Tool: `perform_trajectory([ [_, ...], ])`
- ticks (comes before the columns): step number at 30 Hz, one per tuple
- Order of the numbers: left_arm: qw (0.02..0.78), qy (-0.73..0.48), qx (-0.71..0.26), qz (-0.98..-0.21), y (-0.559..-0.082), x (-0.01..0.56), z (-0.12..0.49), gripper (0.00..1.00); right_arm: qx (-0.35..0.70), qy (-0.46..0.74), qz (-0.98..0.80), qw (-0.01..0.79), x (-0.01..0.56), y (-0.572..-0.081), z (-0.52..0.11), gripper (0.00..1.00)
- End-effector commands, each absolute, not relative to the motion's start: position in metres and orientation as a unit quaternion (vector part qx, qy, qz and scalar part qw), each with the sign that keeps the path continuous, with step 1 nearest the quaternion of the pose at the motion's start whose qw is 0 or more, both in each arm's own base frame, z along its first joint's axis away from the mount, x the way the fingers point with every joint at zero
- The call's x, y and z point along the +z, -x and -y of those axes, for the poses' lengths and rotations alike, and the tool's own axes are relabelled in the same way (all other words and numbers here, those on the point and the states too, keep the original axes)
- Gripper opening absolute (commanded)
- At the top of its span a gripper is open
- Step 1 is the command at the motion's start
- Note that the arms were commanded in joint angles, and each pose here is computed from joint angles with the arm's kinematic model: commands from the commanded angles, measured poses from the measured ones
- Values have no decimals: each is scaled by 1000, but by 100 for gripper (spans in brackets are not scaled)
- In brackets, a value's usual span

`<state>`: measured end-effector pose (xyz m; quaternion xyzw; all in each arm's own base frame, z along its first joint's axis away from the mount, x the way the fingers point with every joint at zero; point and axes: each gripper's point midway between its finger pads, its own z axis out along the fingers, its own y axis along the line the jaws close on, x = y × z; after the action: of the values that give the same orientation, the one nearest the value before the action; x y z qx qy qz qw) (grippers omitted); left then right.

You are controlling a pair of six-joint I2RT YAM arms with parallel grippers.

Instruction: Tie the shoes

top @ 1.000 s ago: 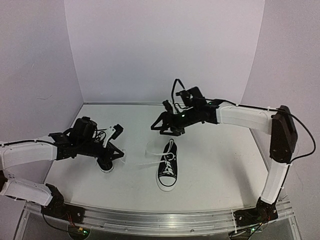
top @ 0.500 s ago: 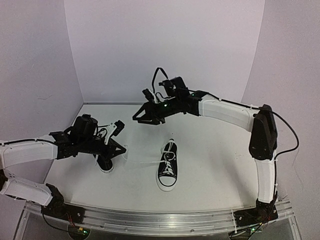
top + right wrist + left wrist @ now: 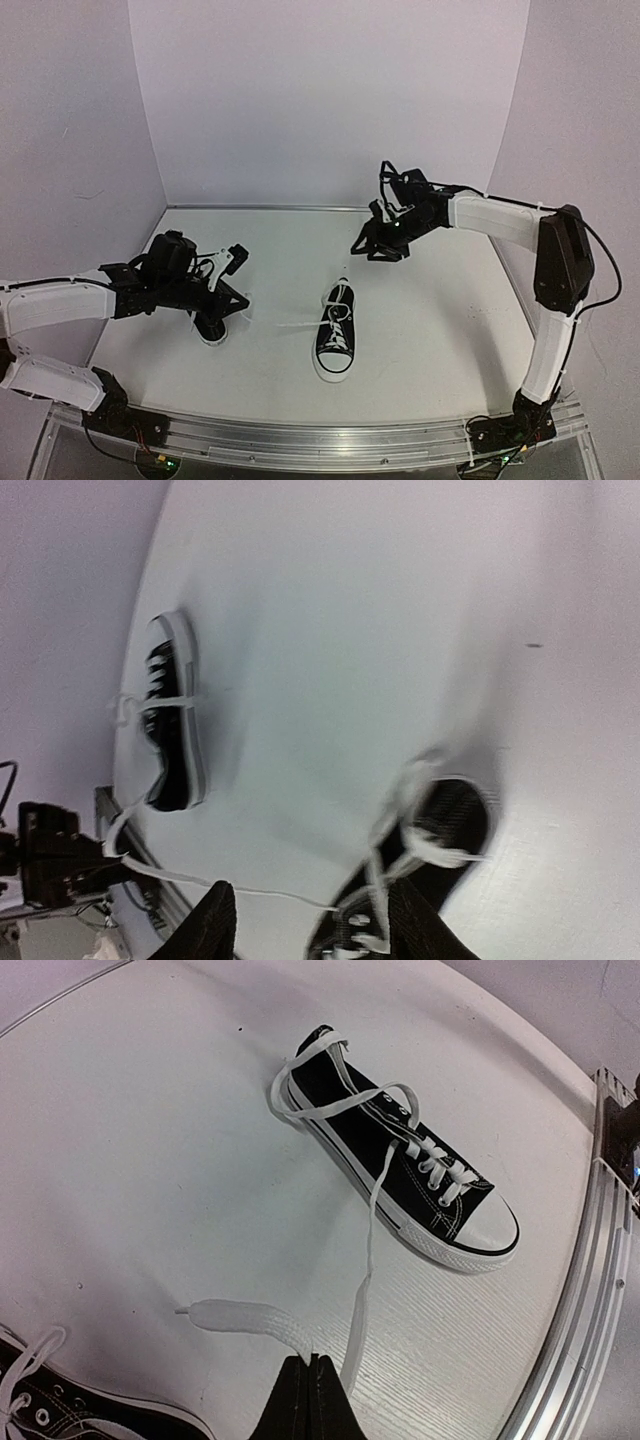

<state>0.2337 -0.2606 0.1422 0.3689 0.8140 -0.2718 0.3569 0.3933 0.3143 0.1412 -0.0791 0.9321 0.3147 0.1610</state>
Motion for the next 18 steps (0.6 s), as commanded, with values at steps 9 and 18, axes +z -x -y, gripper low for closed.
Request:
perform_trajectory([
  [9,374,-402,-267,-792,-249,160,277,0,287,204,-928,121,97,-372,-328,61],
  [18,371,-395,-264,-798,-255,155,280,0,299,220,-922,110,81,-385,-343,51],
])
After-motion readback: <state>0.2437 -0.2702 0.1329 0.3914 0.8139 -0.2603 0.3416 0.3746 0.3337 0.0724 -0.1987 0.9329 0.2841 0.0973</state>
